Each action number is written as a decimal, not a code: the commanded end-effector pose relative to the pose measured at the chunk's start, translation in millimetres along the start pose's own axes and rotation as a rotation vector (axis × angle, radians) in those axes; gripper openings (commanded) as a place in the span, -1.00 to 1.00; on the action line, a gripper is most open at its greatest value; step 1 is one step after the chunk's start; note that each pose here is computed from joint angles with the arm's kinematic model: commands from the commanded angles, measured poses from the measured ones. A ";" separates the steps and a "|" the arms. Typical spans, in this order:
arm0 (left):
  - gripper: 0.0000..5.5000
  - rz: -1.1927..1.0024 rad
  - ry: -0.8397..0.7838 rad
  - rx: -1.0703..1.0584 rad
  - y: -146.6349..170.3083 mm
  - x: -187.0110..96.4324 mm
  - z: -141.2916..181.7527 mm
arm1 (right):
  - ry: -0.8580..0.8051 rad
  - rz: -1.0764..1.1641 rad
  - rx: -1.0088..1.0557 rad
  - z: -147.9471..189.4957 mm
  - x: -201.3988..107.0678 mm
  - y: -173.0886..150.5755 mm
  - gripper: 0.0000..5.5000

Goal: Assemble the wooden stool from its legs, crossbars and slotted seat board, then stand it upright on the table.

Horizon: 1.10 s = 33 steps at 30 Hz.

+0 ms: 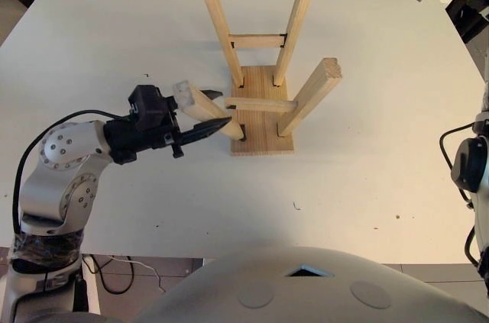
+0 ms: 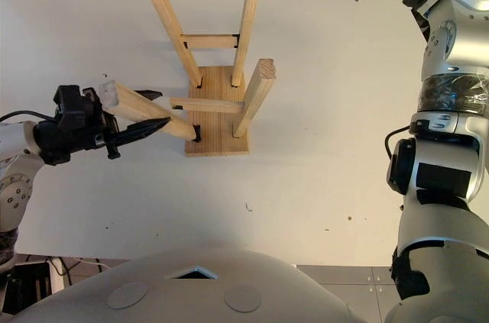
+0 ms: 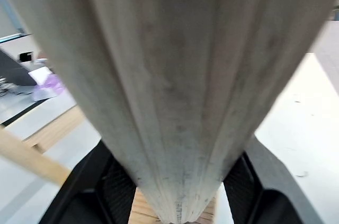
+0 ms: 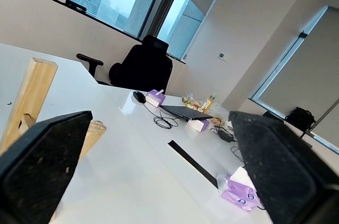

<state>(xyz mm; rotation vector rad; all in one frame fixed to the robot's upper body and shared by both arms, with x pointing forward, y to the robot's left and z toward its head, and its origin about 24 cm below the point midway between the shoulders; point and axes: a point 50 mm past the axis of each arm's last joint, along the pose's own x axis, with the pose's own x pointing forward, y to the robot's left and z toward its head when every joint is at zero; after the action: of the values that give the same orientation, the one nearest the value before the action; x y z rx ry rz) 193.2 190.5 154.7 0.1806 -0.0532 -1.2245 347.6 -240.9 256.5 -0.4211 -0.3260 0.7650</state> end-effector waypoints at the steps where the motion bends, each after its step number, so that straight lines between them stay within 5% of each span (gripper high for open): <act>1: -0.25 -0.066 0.107 -0.109 -9.1 -1.4 -17.8 | 0.021 -0.019 0.006 -4.9 -8.4 4.5 0.74; 13: -0.25 -0.023 0.085 -0.029 20.7 -6.1 9.6 | 0.053 -0.079 0.022 -11.6 -26.4 15.7 0.74; 33: -0.26 -0.048 0.208 -0.018 38.1 8.3 6.8 | 0.086 -0.125 0.083 -21.9 -42.0 61.2 0.74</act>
<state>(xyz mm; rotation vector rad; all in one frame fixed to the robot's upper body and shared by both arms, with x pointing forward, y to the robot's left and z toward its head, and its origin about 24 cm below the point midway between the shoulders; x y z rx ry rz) 227.3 190.5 168.6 0.2477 0.0859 -1.2674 297.4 -242.0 209.7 -0.3748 -0.2500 0.6294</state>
